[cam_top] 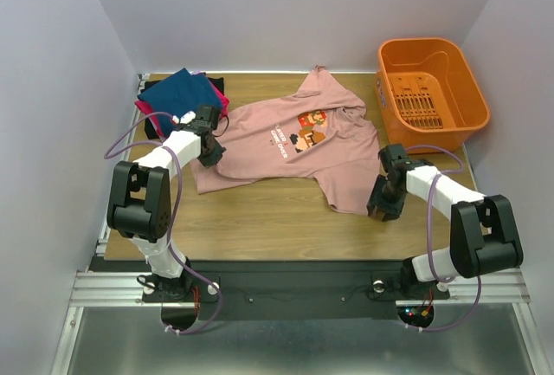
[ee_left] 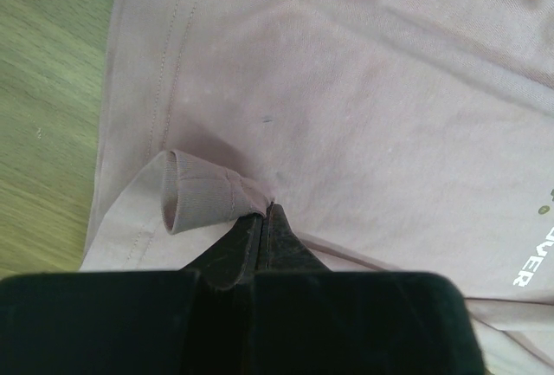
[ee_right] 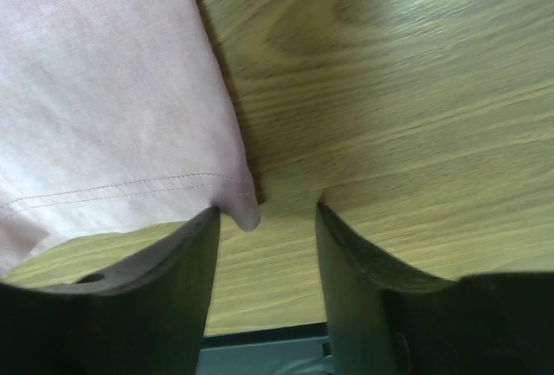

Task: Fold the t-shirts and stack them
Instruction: Fold the tshirt

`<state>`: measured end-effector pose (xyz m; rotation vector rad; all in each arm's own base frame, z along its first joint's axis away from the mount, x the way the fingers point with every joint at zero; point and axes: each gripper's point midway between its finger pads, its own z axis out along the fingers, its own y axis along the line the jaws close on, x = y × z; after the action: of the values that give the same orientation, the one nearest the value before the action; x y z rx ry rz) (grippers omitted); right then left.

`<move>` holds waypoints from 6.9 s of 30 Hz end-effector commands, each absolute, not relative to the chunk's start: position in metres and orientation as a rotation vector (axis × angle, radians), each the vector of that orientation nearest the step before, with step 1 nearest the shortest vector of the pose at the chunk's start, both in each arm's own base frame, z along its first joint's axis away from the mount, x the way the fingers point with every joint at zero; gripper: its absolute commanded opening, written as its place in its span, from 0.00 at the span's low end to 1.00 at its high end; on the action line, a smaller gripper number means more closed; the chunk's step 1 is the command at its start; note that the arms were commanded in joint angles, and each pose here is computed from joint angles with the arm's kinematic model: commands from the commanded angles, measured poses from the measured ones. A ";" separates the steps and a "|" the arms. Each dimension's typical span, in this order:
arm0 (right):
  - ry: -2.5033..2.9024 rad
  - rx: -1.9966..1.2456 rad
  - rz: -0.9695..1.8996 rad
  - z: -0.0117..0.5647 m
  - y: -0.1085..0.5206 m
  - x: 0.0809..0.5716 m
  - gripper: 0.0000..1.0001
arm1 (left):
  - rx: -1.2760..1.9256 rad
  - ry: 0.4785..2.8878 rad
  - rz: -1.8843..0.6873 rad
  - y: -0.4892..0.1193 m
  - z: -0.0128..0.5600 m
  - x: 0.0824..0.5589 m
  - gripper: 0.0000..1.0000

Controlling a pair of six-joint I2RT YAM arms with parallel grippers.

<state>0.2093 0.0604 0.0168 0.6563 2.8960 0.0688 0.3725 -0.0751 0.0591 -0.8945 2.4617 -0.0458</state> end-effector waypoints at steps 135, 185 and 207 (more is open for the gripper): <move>2.427 0.256 -0.008 0.163 0.076 0.523 0.00 | -0.902 2.491 -0.310 -0.045 0.075 0.342 0.00; 2.649 0.172 0.343 0.071 0.139 0.471 0.45 | -0.470 2.498 -0.372 -0.136 0.065 0.357 0.75; 2.719 0.192 0.279 0.044 0.128 0.450 0.45 | -0.477 2.524 -0.343 -0.131 0.049 0.347 0.75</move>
<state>0.4504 0.1316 0.0445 0.1861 2.7366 0.3113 0.3441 -0.1312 0.0476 -0.4783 2.5415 -0.3415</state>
